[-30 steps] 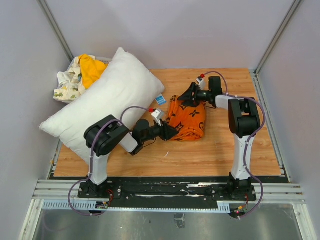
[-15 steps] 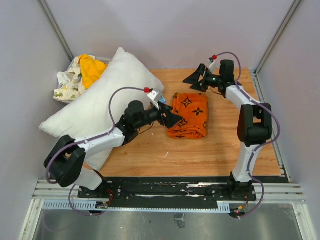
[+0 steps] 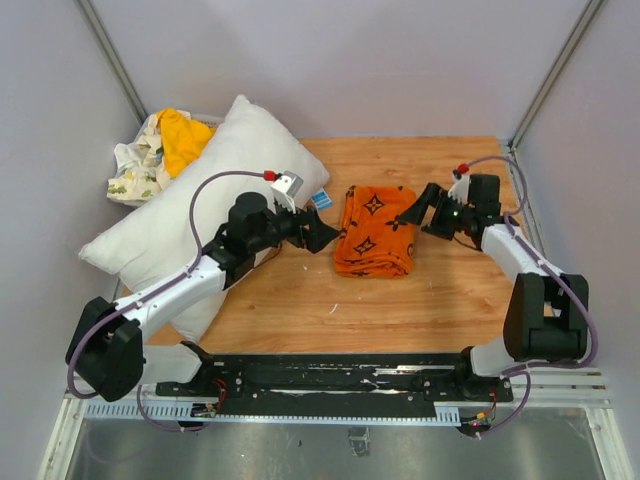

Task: Remove the pillowcase from the pillow
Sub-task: Move the pillowcase to the center of the board.

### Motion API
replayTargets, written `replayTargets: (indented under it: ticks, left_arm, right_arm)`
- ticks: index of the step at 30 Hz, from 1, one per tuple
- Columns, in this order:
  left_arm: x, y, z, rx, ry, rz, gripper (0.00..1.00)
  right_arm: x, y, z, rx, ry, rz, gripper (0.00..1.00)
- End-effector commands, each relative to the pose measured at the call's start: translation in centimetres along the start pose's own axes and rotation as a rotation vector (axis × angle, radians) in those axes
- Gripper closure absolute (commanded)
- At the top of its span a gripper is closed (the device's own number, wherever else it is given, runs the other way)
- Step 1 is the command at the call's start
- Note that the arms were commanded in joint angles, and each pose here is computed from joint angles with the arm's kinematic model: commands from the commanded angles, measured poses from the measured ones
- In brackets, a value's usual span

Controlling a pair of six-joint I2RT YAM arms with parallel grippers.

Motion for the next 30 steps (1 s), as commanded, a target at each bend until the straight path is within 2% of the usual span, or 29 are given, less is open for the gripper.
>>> replayTargets:
  ticks: [1,4,8,22,30]
  left_arm:
    - [0.0,1.5,-0.8,0.022,0.012,0.008,0.08]
    - [0.7,1.8,-1.6,0.033,0.023,0.041,0.08]
    - [1.5,2.2,-2.3,0.041,0.054,0.071,0.08]
    - [2.5,3.0,-0.6,0.036,0.022,0.165,0.08]
    - [3.1,3.9,1.0,-0.004,0.084,0.239,0.07]
  right_arm:
    - [-3.3,-0.6,-4.9,0.097,-0.028,-0.085,0.1]
    - [-3.6,-1.3,-6.4,0.107,-0.043,-0.046,0.15]
    - [-3.6,-2.1,-7.8,0.139,-0.057,-0.002,0.26]
    - [-0.8,-6.8,-9.4,0.228,-0.024,0.057,0.37]
    - [1.6,-10.1,-8.5,0.244,-0.002,0.105,0.4]
Point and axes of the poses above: each gripper's point midway between its finger pads, its own y axis back along the fingers, its own x axis along the line the jaws close on, z = x × y, the point moved 6 cm from there along y, back along the fingers, and after that the axes turned 8 degrees about y, right-handed, at the moved point
